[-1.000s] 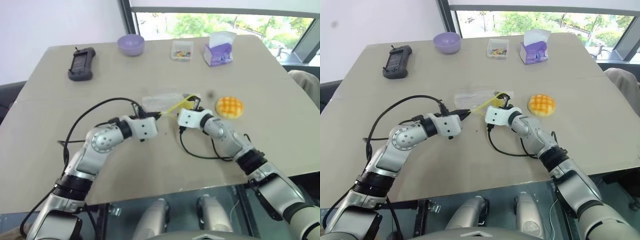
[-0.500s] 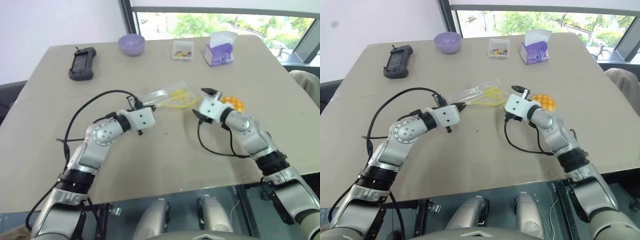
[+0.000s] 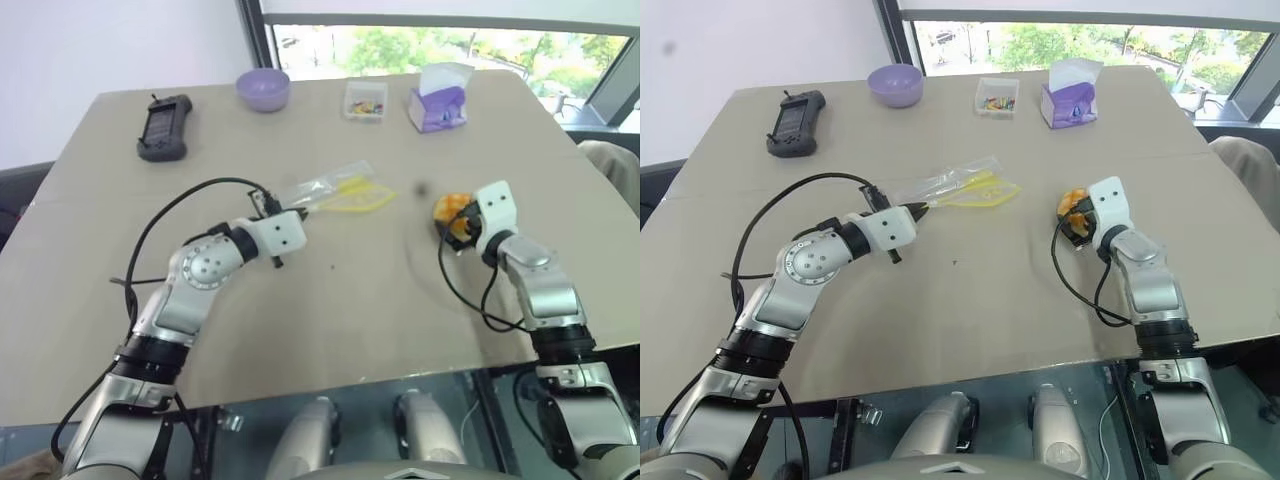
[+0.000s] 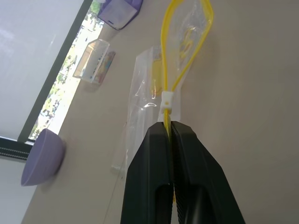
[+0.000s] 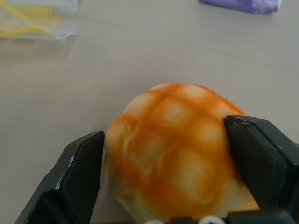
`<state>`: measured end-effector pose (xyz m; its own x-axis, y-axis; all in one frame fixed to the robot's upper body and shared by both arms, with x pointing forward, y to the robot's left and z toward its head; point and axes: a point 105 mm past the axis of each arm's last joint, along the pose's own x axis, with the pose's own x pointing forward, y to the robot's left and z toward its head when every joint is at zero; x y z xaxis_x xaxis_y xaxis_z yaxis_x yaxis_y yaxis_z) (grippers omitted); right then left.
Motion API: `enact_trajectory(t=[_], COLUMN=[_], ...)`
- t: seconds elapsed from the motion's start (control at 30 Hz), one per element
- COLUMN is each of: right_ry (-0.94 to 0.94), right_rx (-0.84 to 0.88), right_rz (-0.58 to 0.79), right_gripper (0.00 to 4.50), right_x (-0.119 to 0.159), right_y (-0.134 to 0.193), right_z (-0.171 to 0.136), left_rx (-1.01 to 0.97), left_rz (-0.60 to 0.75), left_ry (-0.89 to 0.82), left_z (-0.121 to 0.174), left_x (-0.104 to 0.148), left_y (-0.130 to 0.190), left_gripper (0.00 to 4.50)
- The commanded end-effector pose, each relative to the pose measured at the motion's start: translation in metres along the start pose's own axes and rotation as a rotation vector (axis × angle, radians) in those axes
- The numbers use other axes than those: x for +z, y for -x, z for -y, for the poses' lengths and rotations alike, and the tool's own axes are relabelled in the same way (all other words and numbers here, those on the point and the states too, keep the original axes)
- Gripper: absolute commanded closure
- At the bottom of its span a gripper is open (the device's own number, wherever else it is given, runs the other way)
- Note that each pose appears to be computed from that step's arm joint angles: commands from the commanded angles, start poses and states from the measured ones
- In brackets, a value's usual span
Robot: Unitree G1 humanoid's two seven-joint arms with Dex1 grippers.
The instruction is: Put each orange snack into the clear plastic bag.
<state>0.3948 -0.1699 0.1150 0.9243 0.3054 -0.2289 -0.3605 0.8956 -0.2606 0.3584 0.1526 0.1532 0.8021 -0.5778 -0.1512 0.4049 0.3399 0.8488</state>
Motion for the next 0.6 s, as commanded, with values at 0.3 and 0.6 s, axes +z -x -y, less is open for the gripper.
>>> enact_trajectory(t=[0.3, 0.6], right_ry=[0.107, 0.105], right_rx=[-0.026, 0.441], right_rz=[0.041, 0.324], right_gripper=[3.45, 3.45], right_x=[0.008, 0.087], right_y=[-0.002, 0.031], right_z=[0.007, -0.082], left_rx=[0.077, 0.071], left_rz=[0.037, 0.045], left_ry=[0.000, 0.016], left_z=[-0.016, -0.011], left_x=[0.010, 0.014], left_y=[0.001, -0.004], left_gripper=[4.50, 4.50])
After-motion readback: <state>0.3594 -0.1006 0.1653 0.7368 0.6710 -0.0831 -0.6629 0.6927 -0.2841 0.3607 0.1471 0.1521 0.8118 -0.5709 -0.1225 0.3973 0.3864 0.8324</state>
